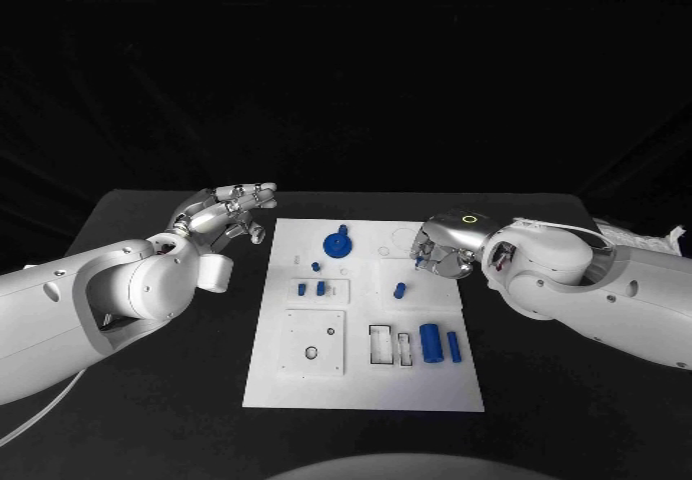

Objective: Assemble the parts on the task board

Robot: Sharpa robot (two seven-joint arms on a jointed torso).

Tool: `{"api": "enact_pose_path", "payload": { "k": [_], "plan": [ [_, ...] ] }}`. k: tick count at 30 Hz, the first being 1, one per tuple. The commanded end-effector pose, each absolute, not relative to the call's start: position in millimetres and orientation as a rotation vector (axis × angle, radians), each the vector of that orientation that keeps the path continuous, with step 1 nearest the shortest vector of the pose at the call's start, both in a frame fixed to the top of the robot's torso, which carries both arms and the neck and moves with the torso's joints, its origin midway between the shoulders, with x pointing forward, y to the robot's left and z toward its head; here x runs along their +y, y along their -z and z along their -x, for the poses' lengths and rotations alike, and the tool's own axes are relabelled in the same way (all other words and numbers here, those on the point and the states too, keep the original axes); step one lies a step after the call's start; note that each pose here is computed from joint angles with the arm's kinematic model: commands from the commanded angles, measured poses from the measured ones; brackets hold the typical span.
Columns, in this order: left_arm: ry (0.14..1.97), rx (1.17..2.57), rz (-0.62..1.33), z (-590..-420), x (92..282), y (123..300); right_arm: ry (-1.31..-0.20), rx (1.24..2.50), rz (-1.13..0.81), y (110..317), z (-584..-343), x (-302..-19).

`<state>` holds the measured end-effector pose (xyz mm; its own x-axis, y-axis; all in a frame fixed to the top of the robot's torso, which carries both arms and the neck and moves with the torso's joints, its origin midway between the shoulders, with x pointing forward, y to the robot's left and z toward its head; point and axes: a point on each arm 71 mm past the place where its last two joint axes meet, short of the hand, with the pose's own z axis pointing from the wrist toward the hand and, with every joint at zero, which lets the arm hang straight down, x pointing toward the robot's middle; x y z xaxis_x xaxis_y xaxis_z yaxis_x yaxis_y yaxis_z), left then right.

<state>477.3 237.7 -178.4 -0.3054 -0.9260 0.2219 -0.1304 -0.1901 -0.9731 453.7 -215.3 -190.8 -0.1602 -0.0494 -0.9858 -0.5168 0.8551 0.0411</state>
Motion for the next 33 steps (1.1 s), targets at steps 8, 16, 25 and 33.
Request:
{"api": "enact_pose_path", "payload": {
  "k": [8,16,25,33],
  "plan": [
    [1.578,1.423,1.260,-476.8,236.0,178.7,-0.537,1.636,0.444,171,-436,-195],
    [1.589,1.428,1.258,-476.2,232.2,179.5,-0.671,1.610,0.496,165,-417,-153],
    [1.601,1.433,1.255,-475.6,228.0,179.5,-0.793,1.653,0.553,193,-402,-109],
    [1.607,1.438,1.254,-475.0,225.0,179.3,-0.841,1.710,0.571,221,-397,-89]
  ]
}}
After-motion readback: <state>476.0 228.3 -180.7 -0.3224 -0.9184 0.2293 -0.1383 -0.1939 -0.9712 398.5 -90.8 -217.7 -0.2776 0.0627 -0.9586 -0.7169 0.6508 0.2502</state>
